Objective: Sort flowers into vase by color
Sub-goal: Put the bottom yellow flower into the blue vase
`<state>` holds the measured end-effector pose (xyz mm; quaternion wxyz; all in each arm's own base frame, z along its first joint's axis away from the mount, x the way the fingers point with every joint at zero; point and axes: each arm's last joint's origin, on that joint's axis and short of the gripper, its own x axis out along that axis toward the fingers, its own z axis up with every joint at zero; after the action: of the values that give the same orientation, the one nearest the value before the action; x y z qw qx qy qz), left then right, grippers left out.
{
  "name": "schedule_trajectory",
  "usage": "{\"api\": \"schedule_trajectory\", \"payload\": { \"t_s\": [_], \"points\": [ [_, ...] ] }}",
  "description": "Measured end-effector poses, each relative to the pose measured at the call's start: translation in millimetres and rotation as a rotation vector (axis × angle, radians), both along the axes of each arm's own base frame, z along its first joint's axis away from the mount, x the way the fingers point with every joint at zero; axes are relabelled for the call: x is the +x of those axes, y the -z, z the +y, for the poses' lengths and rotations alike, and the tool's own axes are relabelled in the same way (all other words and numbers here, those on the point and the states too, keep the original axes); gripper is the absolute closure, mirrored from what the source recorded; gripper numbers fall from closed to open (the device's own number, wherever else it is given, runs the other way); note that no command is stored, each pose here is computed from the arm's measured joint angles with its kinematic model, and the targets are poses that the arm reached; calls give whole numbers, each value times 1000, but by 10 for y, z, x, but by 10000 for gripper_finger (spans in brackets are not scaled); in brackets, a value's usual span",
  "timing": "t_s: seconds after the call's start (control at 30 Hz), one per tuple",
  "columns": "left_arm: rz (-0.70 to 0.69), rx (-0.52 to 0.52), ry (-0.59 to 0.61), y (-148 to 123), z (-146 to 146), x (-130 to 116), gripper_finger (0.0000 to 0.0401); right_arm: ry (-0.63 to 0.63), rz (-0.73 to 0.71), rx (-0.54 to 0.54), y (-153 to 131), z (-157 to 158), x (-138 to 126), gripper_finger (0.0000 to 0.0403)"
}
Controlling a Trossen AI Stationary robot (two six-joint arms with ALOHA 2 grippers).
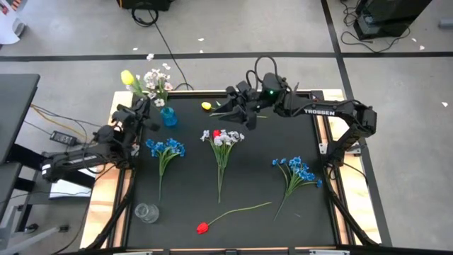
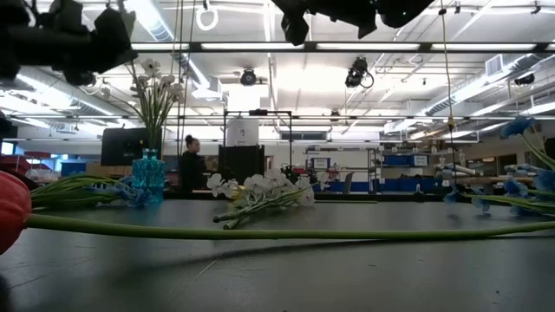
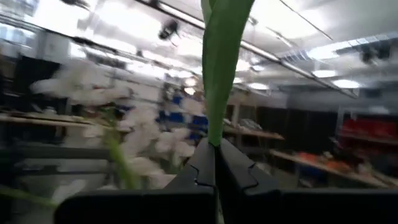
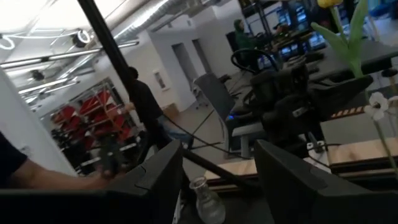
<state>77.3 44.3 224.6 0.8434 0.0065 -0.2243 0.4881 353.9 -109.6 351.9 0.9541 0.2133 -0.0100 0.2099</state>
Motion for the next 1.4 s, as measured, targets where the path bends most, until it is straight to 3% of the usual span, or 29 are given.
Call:
{"api": "schedule_trajectory", "payload": {
  "t_s": [0.57, 1.07, 1.4],
  "points": [
    [26, -42, -228, 147, 170, -63, 392, 27, 1, -33, 7, -387, -164, 195],
    [-26, -3, -158, 130, 296, -25, 390, 42, 2, -39, 8, -507, -224, 195],
    [63, -61, -147, 202, 369, 79, 390, 65, 2, -39, 8, -582, -261, 195]
  ]
}}
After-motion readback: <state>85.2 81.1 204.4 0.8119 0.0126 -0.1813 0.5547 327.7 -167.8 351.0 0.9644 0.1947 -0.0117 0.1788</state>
